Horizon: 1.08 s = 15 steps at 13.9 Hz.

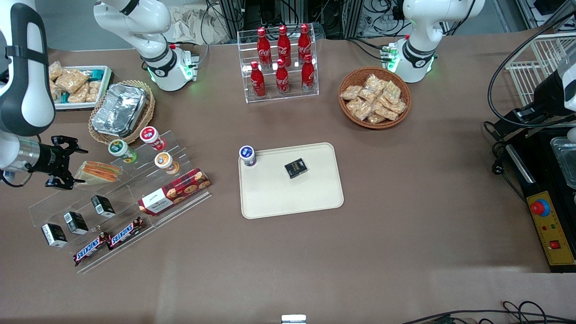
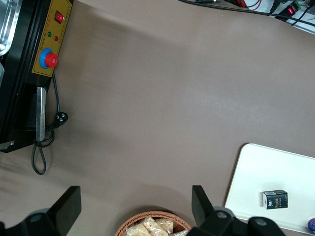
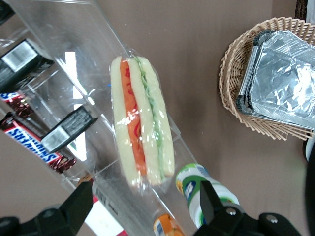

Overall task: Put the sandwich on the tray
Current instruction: 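Close the right gripper on the wrapped sandwich's edge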

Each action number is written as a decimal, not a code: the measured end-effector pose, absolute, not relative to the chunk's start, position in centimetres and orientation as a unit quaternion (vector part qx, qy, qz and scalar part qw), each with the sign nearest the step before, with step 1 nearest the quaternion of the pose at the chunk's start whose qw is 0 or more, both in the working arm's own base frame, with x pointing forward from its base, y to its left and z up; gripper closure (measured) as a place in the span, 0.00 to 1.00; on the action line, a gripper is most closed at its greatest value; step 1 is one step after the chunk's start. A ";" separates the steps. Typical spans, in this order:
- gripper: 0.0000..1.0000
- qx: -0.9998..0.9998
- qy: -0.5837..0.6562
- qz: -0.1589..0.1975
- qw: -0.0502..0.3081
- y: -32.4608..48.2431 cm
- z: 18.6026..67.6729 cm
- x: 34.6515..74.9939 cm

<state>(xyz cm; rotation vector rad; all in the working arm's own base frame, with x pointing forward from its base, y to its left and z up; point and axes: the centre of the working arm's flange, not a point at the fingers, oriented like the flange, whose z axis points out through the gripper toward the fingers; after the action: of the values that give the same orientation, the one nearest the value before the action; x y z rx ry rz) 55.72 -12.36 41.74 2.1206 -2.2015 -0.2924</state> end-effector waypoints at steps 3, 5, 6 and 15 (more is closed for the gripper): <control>0.03 0.685 -0.721 -0.097 0.040 -12.7 40.0 56.2; 0.03 0.682 -0.723 -0.099 0.042 -12.8 39.1 56.4; 0.03 0.680 -0.725 -0.101 0.044 -13.0 38.7 56.5; 0.63 0.687 -0.719 -0.097 0.041 -13.2 38.2 56.8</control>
<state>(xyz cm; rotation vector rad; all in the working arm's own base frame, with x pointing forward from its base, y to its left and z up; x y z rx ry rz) 56.82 -13.24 38.22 2.1037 -2.2021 -0.2961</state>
